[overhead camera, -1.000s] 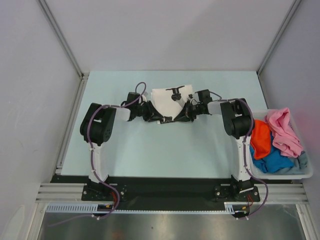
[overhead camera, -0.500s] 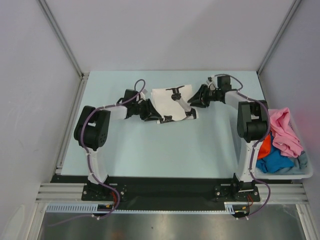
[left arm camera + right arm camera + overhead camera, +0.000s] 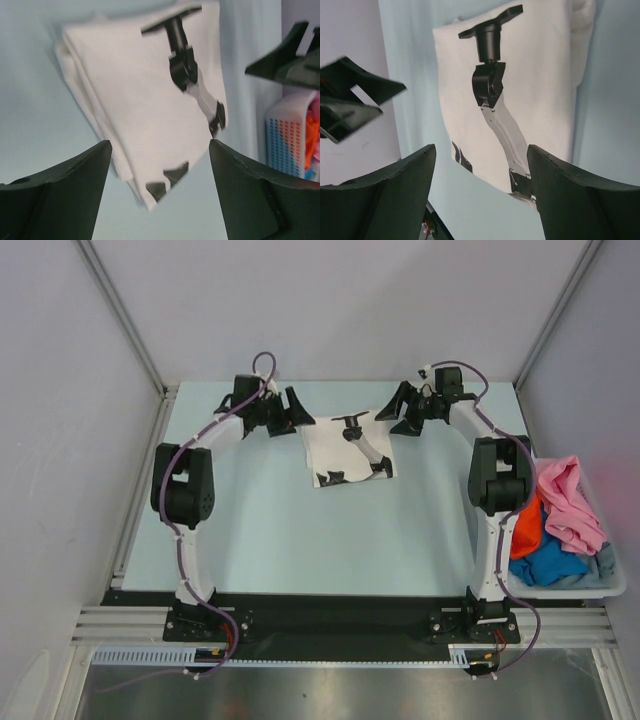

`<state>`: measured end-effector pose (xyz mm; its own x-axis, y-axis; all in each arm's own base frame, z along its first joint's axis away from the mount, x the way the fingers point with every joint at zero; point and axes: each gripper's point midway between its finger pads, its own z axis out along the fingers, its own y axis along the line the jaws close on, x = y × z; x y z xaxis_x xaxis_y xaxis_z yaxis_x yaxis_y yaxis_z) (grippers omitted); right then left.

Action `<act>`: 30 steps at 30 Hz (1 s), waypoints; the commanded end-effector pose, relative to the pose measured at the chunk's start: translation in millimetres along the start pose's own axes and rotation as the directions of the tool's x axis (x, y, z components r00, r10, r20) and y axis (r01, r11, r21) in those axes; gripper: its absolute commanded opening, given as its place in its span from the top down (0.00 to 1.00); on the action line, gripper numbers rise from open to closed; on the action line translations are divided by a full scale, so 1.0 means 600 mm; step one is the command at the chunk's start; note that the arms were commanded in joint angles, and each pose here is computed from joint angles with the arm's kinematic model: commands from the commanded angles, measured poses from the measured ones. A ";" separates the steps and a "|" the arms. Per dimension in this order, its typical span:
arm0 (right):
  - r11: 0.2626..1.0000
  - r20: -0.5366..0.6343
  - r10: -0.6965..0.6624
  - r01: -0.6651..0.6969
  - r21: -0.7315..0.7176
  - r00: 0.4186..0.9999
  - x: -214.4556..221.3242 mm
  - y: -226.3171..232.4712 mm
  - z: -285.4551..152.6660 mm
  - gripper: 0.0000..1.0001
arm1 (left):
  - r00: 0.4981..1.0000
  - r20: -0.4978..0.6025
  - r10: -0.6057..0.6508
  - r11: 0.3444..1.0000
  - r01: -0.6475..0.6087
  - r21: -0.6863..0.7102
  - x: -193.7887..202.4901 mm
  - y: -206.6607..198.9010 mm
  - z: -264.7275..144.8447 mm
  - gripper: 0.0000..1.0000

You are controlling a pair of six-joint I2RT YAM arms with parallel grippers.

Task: Fold and stack the t-shirts
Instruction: Neatly place the folded tshirt to the corner

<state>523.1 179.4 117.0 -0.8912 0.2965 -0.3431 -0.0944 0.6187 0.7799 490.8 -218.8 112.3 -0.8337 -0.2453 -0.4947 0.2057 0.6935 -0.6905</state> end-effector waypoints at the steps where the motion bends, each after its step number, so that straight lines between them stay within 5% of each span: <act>1: 0.998 0.000 -0.017 0.017 0.059 1.000 0.006 0.004 -0.030 0.20 | 0.996 0.009 0.090 0.993 -0.089 -0.076 -0.049 0.024 0.015 0.14; 8: 0.997 -0.018 0.012 -0.010 0.071 1.000 0.073 0.029 -0.088 0.20 | 0.995 -0.059 0.075 0.974 -0.086 -0.210 -0.056 0.084 0.058 0.09; 19: 0.997 -0.052 -0.022 0.026 0.076 0.998 0.195 0.055 -0.179 0.20 | 1.000 0.023 -0.017 0.944 0.024 -0.329 -0.015 0.094 0.125 0.18; 30: 0.998 -0.057 -0.040 0.043 0.052 0.998 0.263 0.067 -0.223 0.19 | 0.989 0.081 -0.122 0.859 0.146 -0.492 0.011 0.155 0.124 0.30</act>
<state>327.0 155.3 148.3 -0.9238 0.2508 -0.2895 -0.0472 0.6755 0.7358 545.7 -227.4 35.4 -0.8132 -0.3291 -0.4799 -0.0691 0.8735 -0.4818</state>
